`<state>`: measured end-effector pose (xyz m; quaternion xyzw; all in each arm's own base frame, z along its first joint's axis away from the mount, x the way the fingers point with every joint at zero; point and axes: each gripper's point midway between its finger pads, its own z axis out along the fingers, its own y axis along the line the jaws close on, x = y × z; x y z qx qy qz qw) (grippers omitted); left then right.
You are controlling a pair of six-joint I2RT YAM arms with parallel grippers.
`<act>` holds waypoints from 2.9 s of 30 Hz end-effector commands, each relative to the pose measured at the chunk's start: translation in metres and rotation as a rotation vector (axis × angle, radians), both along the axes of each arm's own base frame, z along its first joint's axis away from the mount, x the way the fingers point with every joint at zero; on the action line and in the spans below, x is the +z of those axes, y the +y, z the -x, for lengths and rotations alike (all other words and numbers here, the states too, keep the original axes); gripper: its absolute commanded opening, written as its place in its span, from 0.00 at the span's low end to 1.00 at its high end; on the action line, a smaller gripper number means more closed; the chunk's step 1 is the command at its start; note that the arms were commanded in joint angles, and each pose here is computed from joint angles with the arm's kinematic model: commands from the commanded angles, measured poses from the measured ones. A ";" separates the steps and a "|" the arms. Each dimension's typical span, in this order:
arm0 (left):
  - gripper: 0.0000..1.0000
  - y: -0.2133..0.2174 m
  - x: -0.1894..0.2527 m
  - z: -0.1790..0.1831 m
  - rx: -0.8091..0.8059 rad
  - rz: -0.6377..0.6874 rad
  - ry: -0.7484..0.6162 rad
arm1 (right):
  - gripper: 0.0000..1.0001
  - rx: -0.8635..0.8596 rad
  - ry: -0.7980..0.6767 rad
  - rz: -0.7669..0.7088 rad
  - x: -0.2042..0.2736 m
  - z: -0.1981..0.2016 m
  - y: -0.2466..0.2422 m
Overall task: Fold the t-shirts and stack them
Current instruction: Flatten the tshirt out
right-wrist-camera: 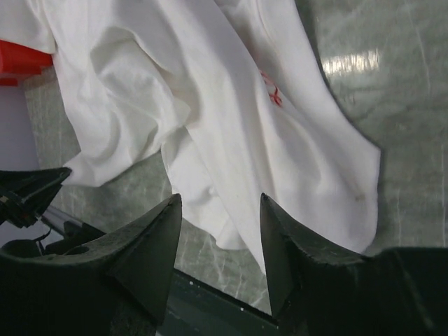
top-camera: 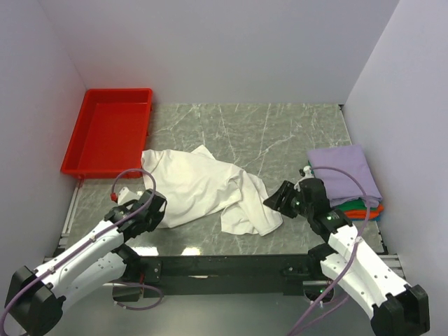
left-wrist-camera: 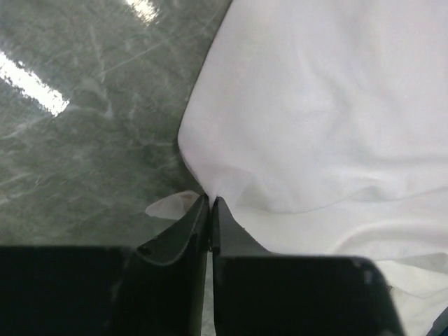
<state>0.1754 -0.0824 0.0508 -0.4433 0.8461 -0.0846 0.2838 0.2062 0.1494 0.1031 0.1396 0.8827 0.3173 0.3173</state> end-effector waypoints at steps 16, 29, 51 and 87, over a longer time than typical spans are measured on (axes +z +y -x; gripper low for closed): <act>0.01 -0.003 0.066 -0.037 -0.030 0.001 -0.241 | 0.58 -0.037 0.357 -0.194 -0.060 0.095 0.002; 0.00 -0.004 0.074 -0.040 -0.051 -0.006 -0.251 | 0.44 -0.070 0.288 -0.317 -0.059 0.068 0.017; 0.00 0.046 0.311 -0.053 -0.030 -0.144 -0.643 | 0.00 -0.249 -0.266 -0.041 0.193 -0.022 -0.055; 0.00 0.075 0.552 -0.324 -0.268 0.075 -1.320 | 0.00 -0.168 -0.925 -0.435 0.527 -0.245 -0.096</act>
